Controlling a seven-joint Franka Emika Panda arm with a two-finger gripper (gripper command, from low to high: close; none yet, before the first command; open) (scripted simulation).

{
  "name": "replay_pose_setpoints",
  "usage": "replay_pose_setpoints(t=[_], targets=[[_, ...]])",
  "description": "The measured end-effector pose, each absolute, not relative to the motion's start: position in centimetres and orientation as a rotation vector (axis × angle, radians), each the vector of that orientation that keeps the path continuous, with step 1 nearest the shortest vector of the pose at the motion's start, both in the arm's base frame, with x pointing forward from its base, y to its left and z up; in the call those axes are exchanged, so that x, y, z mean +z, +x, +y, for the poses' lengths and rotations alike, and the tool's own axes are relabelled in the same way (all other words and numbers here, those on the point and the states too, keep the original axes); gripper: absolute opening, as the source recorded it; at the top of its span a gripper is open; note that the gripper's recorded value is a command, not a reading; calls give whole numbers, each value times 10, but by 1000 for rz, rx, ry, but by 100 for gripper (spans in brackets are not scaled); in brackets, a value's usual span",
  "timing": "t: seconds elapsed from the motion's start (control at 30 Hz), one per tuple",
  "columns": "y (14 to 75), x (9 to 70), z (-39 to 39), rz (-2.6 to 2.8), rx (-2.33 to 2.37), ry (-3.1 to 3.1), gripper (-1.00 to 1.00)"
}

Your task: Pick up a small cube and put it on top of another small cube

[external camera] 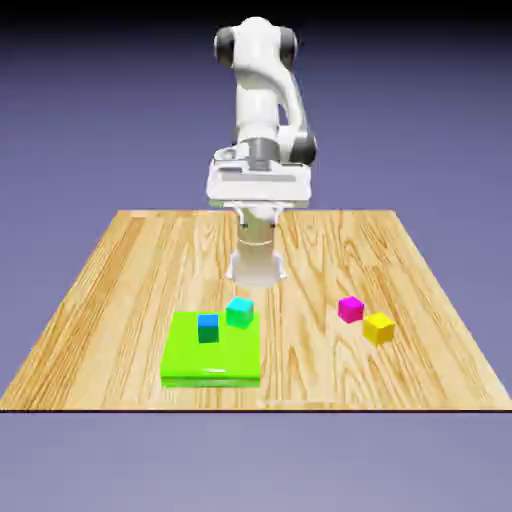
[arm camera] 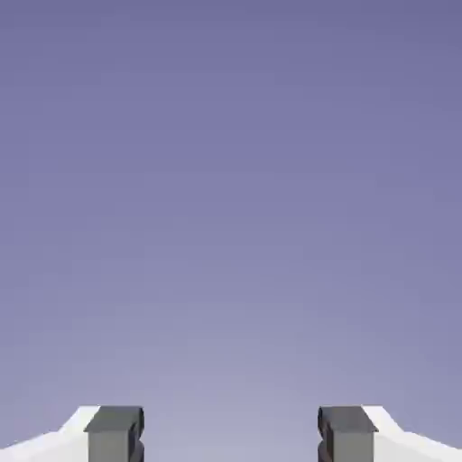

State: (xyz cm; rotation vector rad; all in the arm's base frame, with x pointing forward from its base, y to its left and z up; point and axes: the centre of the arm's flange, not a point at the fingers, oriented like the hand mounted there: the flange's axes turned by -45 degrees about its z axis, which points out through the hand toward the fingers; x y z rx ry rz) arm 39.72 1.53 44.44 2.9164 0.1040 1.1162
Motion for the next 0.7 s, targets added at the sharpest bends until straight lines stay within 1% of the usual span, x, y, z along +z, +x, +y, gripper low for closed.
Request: replay_pose_setpoints(t=[0.17, 0.33, 0.5, 0.7], targets=[[420, 382, 60, 187, 702, 3017, 0], [426, 316, 104, 259, 290, 3052, 0], [416, 254, 147, 323, -100, 3030, 0], [386, 194, 202, 417, -519, 2938, 0]])
